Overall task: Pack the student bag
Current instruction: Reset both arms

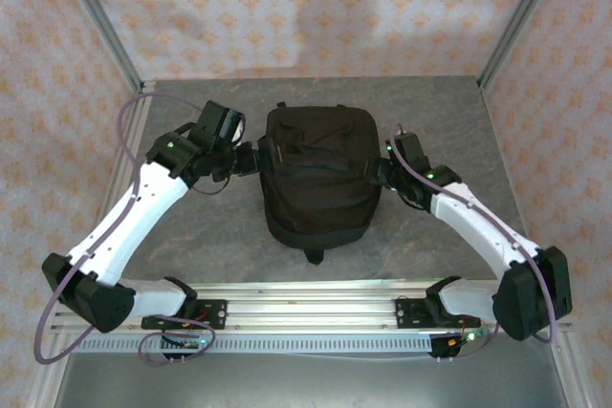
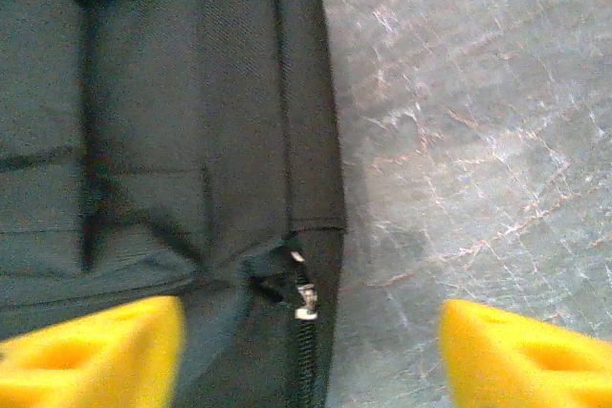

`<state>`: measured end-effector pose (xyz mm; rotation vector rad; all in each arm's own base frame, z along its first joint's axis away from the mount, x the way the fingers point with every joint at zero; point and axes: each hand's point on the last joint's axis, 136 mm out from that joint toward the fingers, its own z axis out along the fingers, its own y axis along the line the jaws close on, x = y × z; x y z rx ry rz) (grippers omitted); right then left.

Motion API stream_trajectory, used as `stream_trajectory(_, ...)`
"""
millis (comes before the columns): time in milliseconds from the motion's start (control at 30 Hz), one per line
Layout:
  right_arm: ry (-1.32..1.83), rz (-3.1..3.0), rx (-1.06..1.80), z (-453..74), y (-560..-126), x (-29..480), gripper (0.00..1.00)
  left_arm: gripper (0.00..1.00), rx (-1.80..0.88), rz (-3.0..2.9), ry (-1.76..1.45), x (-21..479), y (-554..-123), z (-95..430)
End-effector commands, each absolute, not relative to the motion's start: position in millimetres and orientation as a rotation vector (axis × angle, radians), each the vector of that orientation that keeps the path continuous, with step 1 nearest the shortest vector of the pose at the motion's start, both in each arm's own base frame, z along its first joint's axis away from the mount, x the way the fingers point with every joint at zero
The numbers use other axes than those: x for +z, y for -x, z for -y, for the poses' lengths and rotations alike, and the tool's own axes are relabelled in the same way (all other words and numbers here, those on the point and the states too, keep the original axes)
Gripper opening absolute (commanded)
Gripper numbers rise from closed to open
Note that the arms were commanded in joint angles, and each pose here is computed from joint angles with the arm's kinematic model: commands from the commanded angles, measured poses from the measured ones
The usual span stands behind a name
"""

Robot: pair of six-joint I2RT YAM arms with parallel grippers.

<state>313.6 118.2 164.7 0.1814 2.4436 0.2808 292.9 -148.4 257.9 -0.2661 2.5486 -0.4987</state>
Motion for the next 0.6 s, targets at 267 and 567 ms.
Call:
stream_trajectory(267, 0.190, -2.173, 0.315, -123.9, -285.8, 269.3, 0.99, 1.00, 0.098, -1.946, 0.162, 270.5, -303.9, 45.0)
stream_trajectory(567, 0.183, -1.948, 0.099, -113.3, -336.8, 245.3, 0.99, 1.00, 0.485, -1.899, 0.267, 170.4, -311.7, -25.5)
